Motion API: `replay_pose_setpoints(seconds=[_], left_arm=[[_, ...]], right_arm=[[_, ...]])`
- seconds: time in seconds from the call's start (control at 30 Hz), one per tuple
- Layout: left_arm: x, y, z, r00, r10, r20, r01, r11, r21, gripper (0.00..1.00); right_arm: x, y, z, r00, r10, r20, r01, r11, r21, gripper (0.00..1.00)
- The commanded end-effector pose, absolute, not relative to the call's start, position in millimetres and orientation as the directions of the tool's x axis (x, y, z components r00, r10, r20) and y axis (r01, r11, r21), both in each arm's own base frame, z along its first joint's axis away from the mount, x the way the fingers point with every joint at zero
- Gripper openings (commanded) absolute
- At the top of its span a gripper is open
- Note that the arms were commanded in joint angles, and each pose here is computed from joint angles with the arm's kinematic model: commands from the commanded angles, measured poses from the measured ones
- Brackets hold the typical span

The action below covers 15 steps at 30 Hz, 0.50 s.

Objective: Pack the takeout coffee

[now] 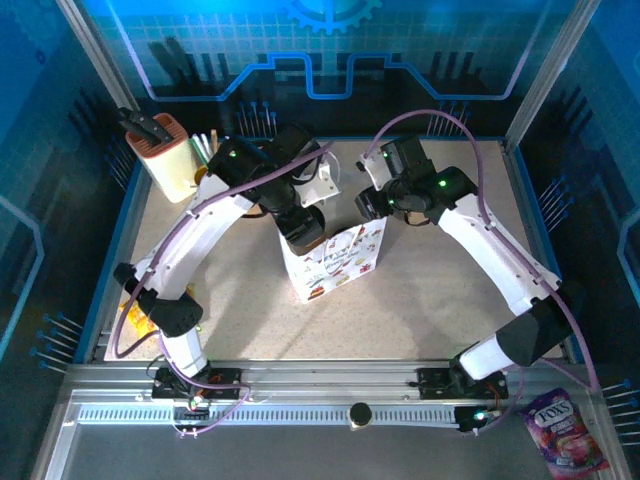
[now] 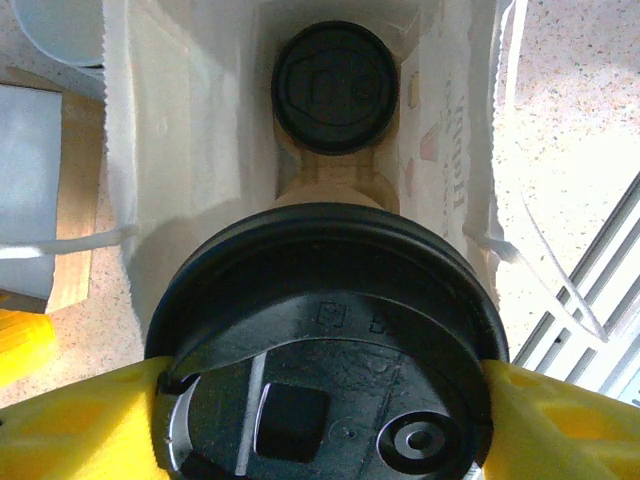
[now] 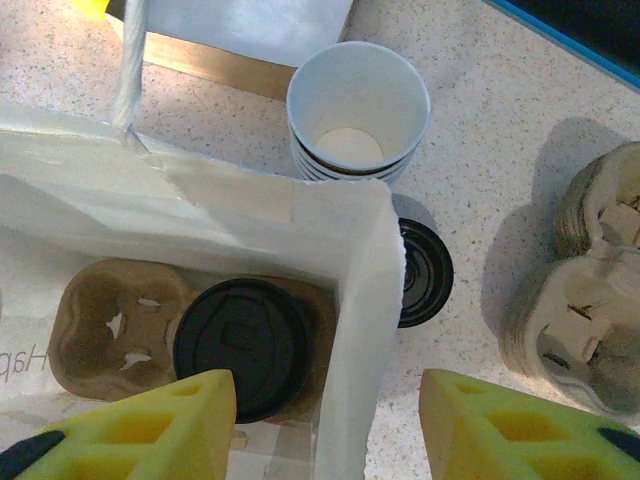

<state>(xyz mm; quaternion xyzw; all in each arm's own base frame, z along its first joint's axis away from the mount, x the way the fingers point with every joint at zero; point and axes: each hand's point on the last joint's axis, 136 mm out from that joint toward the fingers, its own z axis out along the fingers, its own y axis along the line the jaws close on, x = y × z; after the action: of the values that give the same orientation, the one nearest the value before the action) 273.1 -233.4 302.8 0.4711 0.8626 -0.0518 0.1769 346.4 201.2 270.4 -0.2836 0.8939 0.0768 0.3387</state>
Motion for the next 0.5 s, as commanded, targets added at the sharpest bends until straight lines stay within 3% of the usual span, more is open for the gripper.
replay_pose_setpoints(seconds=[0.0, 0.47], left_arm=[[276.6, -231.8, 295.8, -0.508, 0.798, -0.325, 0.826, 0.558, 0.08, 0.59], [282.6, -234.1, 281.9, -0.522, 0.805, -0.282, 0.823, 0.562, 0.079, 0.58]], right_arm=[[339.5, 199.6, 271.7, -0.599, -0.471, -0.647, -0.566, 0.821, -0.073, 0.52], [338.9, 203.2, 277.1, -0.598, -0.456, -0.659, -0.565, 0.823, -0.057, 0.47]])
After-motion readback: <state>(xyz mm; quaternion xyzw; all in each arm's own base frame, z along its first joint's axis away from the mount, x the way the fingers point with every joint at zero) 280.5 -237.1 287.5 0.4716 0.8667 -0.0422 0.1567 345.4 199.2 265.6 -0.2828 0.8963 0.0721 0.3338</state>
